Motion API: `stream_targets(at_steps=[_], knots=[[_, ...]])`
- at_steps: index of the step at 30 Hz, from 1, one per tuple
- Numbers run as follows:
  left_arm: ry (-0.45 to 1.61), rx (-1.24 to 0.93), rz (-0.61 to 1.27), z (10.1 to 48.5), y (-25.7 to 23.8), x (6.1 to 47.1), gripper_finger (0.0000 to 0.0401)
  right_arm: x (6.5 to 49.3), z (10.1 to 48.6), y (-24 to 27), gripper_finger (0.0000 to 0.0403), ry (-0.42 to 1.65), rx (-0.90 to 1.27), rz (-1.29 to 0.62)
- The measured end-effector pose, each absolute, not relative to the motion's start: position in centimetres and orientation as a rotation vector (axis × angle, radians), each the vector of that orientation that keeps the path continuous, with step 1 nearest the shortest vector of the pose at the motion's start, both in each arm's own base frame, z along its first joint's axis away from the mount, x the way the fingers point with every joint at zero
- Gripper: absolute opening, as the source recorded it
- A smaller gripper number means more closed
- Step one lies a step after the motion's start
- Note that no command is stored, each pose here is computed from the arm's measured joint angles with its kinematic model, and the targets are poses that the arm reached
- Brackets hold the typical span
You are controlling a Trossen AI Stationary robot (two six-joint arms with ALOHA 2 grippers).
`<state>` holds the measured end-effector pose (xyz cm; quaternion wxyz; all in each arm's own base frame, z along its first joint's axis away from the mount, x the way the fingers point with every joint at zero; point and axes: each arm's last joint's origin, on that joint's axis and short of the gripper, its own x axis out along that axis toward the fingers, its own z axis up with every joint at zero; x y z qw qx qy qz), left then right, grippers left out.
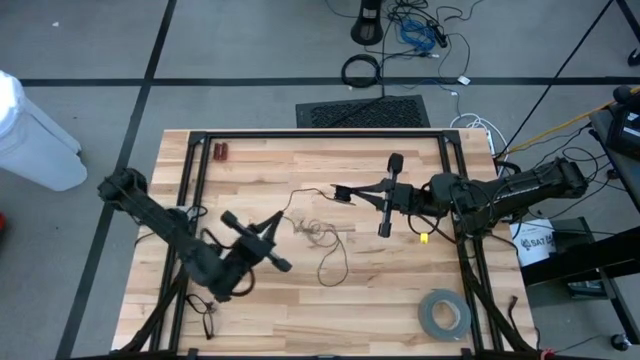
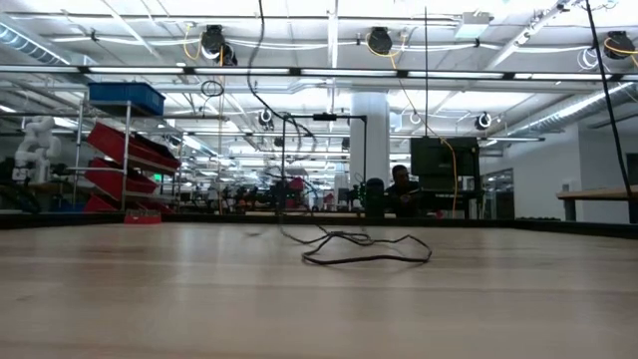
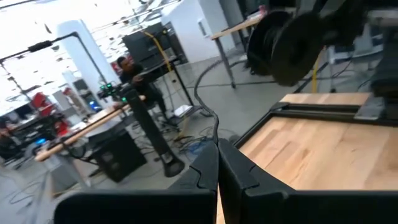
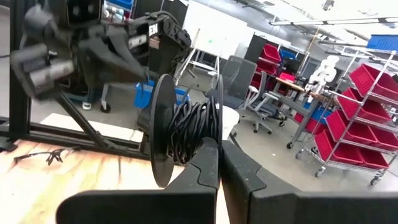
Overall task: Coil cords
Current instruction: Uncoil the black wire from the spool
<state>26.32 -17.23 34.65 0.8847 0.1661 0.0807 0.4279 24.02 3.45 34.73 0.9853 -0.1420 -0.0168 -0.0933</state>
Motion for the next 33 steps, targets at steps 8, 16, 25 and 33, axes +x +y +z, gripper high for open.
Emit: stream_targets(at_steps=[8, 16, 25, 33], knots=[[0.153, 0.339, 0.837, 35.3, -18.2, 24.9, 0.0001, 23.9, 34.7, 3.4, 0.0000, -0.030, -0.287, -0.187], [0.104, 0.242, 0.829, 31.4, -17.7, 26.5, 0.0001, 23.5, 36.3, 4.0, 0.0000, -0.185, -0.238, -0.157], [0.097, 0.040, 0.505, 26.7, -14.8, 32.5, 0.0001, 23.2, 37.2, 4.1, 0.0000, -0.279, -0.160, -0.177], [0.090, -0.030, 0.281, 25.7, -13.9, 37.7, 0.0001, 24.2, 35.9, 3.8, 0.0000, -0.170, -0.210, -0.333]])
